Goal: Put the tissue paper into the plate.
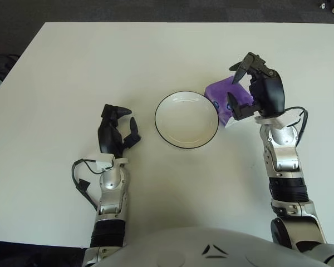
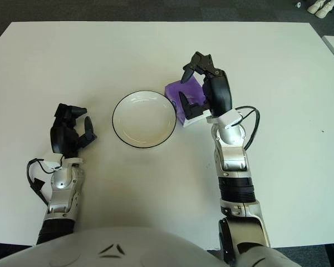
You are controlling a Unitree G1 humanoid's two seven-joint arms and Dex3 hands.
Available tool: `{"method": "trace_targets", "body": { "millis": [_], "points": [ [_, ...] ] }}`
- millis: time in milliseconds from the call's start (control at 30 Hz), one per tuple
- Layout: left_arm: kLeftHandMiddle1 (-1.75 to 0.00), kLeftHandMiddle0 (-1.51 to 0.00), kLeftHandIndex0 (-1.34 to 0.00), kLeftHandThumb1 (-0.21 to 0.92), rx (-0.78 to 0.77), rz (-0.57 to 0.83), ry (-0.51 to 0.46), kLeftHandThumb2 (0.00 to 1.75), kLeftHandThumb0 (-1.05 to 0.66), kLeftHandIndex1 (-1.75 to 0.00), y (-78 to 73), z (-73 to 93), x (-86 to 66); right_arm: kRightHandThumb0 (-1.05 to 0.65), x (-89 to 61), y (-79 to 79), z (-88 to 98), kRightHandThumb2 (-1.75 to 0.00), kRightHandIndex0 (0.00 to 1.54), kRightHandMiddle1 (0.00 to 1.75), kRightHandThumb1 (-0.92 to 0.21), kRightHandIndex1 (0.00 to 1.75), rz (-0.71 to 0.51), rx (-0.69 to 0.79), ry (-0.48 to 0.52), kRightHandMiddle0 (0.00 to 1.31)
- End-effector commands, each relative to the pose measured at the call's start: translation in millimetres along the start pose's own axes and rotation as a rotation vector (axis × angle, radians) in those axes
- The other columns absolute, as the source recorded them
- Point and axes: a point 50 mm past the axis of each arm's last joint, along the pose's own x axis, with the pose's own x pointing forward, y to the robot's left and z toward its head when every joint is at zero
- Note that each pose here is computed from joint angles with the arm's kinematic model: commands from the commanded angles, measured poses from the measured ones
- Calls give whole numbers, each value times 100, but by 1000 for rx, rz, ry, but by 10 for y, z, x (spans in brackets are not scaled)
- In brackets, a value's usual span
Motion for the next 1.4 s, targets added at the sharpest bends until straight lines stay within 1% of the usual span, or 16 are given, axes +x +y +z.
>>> {"method": "trace_targets", "body": {
  "millis": [0, 300, 433, 500, 533, 567, 600, 633, 667, 700, 733, 800, 900, 1033, 1133, 1367],
  "points": [
    [-148, -66, -49, 47, 33, 13, 148, 113, -43, -175, 87, -281, -167, 0, -1, 33, 48, -175, 87, 174, 7, 174, 8, 15, -47, 70],
    [-147, -65, -48, 48, 28, 22, 162, 112, -43, -175, 78, -292, -172, 0, 7, 85, 118, -175, 91, 175, 8, 170, 111, 144, -93, 69],
    [-147, -65, -48, 48, 28, 25, 166, 112, -42, -175, 76, -295, -178, 0, 17, 88, 146, -175, 94, 175, 9, 165, 78, 108, -128, 70],
    [-147, -65, -48, 48, 28, 24, 165, 112, -42, -175, 77, -294, -179, 0, 7, 72, 161, -175, 83, 175, 8, 169, 54, 67, -126, 77],
    [-147, -65, -48, 48, 29, 24, 164, 112, -42, -175, 77, -295, -180, 0, -4, 62, 168, -167, 76, 174, 1, 170, 47, 51, -122, 73],
    [-147, -65, -48, 48, 29, 24, 164, 112, -42, -175, 78, -296, -181, 0, -46, 13, 192, -153, 63, 174, -12, 172, 39, 22, -99, 67],
    [-147, -65, -48, 48, 29, 25, 163, 112, -42, -175, 79, -296, -182, -22, -76, -20, 212, -139, 41, 152, -15, 145, 33, 1, -83, 45],
    [-147, -65, -48, 48, 29, 24, 163, 112, -42, -175, 81, -294, -183, -30, -122, -96, 233, -133, 33, 142, -17, 135, 50, -44, -40, 38],
    [-147, -65, -48, 48, 30, 24, 162, 112, -42, -175, 83, -293, -183, -45, -152, -145, 251, -118, 21, 114, -25, 112, 64, -75, -9, 24],
    [-147, -65, -48, 48, 29, 23, 161, 112, -42, -175, 86, -291, -183, -55, -145, -192, 287, -108, 14, 95, -30, 98, 124, -130, 63, 15],
    [-147, -65, -48, 48, 29, 23, 160, 112, -42, -175, 88, -289, -183, -61, -142, -219, 317, -103, 11, 81, -34, 86, 164, -168, 115, 12],
    [-147, -65, -48, 48, 30, 22, 155, 112, -42, -175, 91, -285, -183, -78, -117, -249, 326, -86, 4, 39, -46, 50, 258, -209, 235, 5],
    [-147, -64, -48, 48, 31, 19, 148, 112, -43, -175, 94, -276, -183, -90, -81, -285, 308, -71, 1, 13, -57, 25, 349, -220, 370, 2],
    [-147, -64, -48, 48, 28, 15, 144, 112, -43, -175, 74, -268, -177, -98, -1, -291, 268, -56, 0, 3, -66, 6, 418, -232, 537, 0],
    [-147, -63, -47, 49, 27, 14, 149, 111, -42, -175, 56, -274, -170, -101, 13, -311, 261, -47, 0, 1, -70, 2, 430, -226, 645, 0],
    [-147, -63, -47, 50, 25, 5, 163, 110, -42, -175, 19, -284, -157, -101, 81, -351, 260, -36, 0, 0, -73, 0, 447, -237, 854, 0]
  ]
}}
